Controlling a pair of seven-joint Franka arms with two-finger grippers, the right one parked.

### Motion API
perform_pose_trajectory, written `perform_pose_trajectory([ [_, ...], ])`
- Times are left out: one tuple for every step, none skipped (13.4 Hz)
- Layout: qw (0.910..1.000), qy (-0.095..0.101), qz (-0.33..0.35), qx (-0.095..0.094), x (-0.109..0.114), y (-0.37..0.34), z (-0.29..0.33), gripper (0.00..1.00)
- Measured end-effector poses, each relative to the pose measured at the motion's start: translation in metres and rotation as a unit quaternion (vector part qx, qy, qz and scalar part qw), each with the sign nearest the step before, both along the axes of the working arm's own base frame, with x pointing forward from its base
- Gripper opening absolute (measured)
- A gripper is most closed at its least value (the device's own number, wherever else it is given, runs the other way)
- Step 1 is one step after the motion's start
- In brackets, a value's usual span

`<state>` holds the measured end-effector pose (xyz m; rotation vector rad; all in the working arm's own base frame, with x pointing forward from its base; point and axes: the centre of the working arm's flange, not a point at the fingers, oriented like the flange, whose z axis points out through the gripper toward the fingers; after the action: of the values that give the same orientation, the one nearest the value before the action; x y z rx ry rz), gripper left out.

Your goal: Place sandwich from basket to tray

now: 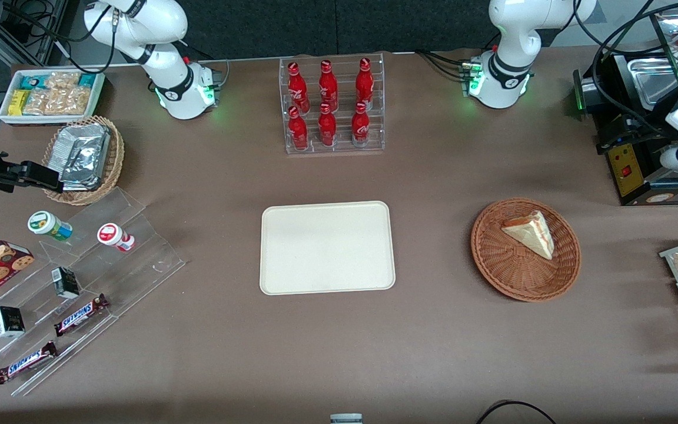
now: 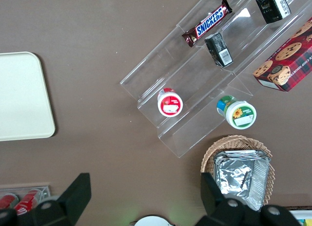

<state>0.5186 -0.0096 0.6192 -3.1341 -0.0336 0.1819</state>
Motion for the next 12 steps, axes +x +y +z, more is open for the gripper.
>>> perform_pose_trajectory([
  [1.0000,0.000,0.000,0.000,0.000,0.000,0.000,1.00],
  [1.0000,0.000,-0.001,0.000,0.000,-0.001,0.000,1.00],
  [1.0000,0.000,-0.001,0.000,0.001,-0.001,-0.001,1.00],
  [1.0000,0.002,-0.001,0.001,0.004,-0.001,-0.005,1.00],
  [1.0000,0.004,-0.001,0.002,0.008,-0.001,-0.011,1.00],
  [1.0000,0.009,0.002,0.004,0.014,0.000,-0.020,1.00],
  [0.9997,0.013,0.016,0.008,0.022,0.001,-0.032,1.00],
  [0.9988,0.016,0.043,0.016,0.030,0.002,-0.045,1.00],
  [0.9965,0.018,0.077,0.026,0.037,0.002,-0.061,1.00],
  [0.9930,0.018,0.112,0.034,0.042,0.002,-0.080,1.00],
  [0.9876,0.018,0.151,0.040,0.046,0.002,-0.099,1.00],
  [0.9789,0.014,0.199,0.046,0.048,0.002,-0.116,1.00],
])
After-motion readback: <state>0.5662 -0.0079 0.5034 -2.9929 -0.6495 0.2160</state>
